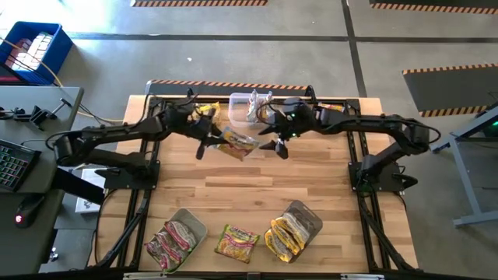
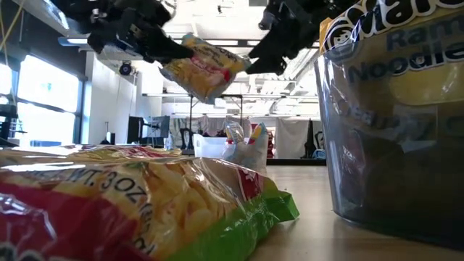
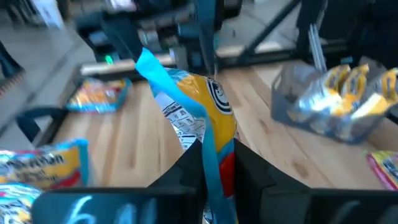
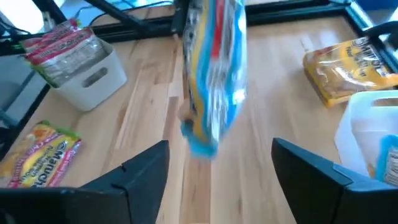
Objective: Sort Maruchan noodles
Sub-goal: Put the light blue noodle pack into the transparent bin
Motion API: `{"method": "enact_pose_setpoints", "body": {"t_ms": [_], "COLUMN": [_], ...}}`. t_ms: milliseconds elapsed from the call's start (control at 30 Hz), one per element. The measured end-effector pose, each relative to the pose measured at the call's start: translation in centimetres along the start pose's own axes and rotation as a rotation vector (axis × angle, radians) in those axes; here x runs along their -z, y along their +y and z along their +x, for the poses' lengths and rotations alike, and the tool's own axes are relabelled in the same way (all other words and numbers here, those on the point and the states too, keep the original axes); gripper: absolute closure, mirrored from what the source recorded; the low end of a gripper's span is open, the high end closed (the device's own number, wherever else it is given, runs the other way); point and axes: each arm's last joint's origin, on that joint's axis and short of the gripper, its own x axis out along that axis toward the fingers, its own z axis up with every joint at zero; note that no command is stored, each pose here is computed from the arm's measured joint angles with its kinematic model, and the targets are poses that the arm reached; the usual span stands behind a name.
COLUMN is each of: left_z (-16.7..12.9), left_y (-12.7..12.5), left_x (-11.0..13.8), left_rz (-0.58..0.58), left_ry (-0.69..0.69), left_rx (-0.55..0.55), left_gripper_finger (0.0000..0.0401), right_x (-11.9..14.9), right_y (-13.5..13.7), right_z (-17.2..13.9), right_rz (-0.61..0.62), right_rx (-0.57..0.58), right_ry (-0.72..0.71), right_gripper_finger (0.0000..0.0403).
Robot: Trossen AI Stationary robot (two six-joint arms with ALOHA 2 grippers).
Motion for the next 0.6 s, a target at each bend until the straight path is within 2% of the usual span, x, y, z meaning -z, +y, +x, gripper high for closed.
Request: {"method": "enact_pose_setpoints", "body": {"t_ms": [133,333,467,600], "left_z": [-0.7,-0.7,-0.7,-0.8], "left_y": [-0.3,-0.3,-0.4,-0.5], "left_x": [0.8,1.3,0.7,0.3], "left_rz": [0.010,0.004,0.028,0.046], "left_ry": [-0.100,-0.198,-0.259,-0.292], "left_rx": [-0.036,-0.050,-0.053,-0.054], "left_gripper_finger": [0.0374,0.0378,0.0378,0.0377], "right_x": [2.7,6.0,6.6,5.9], "right_y": [0.1,0.7,1.1,1.2], "right_z": [0.6,2.1,3.6,5.0], "right_rz": [0.007,0.038,0.083,0.079], "right_rx": [0.002,-0.044,-0.027,-0.009], "right_ry": [-0.094,-0.436,-0.545,-0.610], "right_gripper_finger": [0.0137,0.0137,0.0137,0.0137]}}
